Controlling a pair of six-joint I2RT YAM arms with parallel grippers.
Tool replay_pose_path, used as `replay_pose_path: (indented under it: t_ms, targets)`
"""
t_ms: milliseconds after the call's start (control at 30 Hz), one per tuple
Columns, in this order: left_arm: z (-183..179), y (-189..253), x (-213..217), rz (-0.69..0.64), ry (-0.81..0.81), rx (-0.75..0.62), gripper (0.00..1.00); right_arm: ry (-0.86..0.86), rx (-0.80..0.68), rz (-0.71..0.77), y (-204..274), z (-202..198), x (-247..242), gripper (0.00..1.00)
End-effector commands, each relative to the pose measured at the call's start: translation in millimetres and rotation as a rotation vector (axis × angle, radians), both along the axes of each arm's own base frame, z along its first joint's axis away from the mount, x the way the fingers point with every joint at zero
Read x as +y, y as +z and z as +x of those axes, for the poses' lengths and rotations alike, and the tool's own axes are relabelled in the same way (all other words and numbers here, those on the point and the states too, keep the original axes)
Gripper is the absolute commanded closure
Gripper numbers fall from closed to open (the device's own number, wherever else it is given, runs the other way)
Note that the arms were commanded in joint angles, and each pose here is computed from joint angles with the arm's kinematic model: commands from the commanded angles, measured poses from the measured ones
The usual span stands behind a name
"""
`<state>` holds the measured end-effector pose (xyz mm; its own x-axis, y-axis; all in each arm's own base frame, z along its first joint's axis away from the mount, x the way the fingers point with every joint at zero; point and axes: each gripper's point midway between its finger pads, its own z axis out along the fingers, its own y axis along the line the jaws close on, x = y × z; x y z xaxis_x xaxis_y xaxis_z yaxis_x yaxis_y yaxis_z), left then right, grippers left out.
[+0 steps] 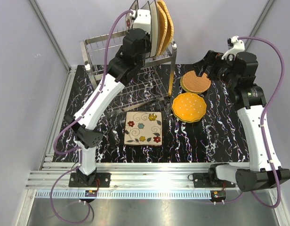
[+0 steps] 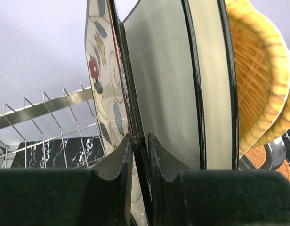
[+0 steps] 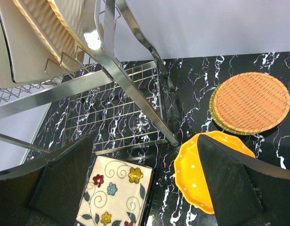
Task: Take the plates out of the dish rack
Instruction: Grab a plate with the left arm
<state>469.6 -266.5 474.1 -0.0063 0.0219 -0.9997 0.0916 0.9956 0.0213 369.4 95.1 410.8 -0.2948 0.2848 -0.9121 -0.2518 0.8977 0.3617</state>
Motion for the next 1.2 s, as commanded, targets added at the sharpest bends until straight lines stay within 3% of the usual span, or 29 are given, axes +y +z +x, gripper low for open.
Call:
replay_pose_path:
  t_ms: [0, 667, 1167]
  targets:
    - [-50.6, 145.7, 24.9, -0.223, -0.059, -0.377, 1.00, 0.014, -0.066, 0.027, 20.5, -6.1, 0.7, 0.00]
    - [-77.4, 188.1, 31.8, -0.280, -0.057, -0.507, 1.00, 0.020, -0.051, 0.046, 16.8, -6.1, 3.0, 0.00]
    - [-85.4, 194.9, 35.5, -0.321, -0.067, -0.514, 1.00, 0.014, -0.046, 0.054, 15.3, -7.4, 1.8, 0.00]
